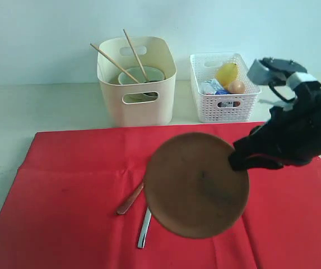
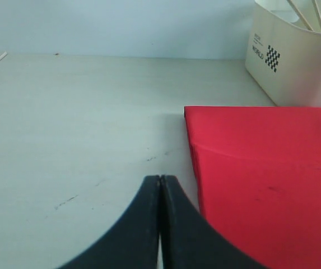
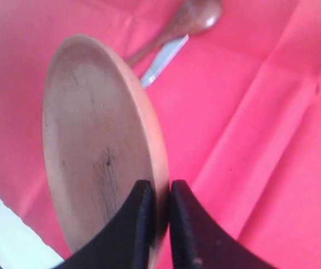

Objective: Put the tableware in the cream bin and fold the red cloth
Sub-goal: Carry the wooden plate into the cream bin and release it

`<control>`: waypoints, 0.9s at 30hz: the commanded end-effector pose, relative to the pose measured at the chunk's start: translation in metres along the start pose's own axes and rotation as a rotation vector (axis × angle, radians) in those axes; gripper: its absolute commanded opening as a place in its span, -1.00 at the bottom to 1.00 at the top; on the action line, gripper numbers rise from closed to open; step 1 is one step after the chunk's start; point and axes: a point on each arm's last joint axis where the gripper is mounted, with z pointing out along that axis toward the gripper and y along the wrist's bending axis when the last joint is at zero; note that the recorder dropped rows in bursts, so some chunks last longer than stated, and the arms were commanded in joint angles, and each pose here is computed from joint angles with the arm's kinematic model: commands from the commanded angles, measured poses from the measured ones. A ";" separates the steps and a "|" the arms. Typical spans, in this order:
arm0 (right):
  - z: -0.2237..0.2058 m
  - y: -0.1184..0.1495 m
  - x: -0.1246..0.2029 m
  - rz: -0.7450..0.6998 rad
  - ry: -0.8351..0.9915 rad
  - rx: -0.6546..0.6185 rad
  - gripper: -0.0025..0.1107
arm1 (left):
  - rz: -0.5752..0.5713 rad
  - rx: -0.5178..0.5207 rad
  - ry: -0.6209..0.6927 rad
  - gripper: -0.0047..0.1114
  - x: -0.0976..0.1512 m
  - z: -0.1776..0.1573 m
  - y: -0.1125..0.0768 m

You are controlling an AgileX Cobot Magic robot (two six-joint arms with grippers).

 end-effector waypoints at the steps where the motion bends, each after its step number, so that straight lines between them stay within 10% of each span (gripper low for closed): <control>1: -0.023 0.011 -0.027 0.000 -0.094 -0.008 -0.96 | 0.004 0.001 -0.017 -0.92 0.000 0.000 0.000; 13: -0.059 0.021 -0.129 -0.042 -0.351 0.019 -0.96 | 0.004 0.001 -0.017 -0.92 0.000 0.000 0.000; 27: 0.003 -0.034 -0.238 -0.049 -0.508 0.212 -0.96 | 0.004 0.001 -0.017 -0.92 0.000 0.000 0.000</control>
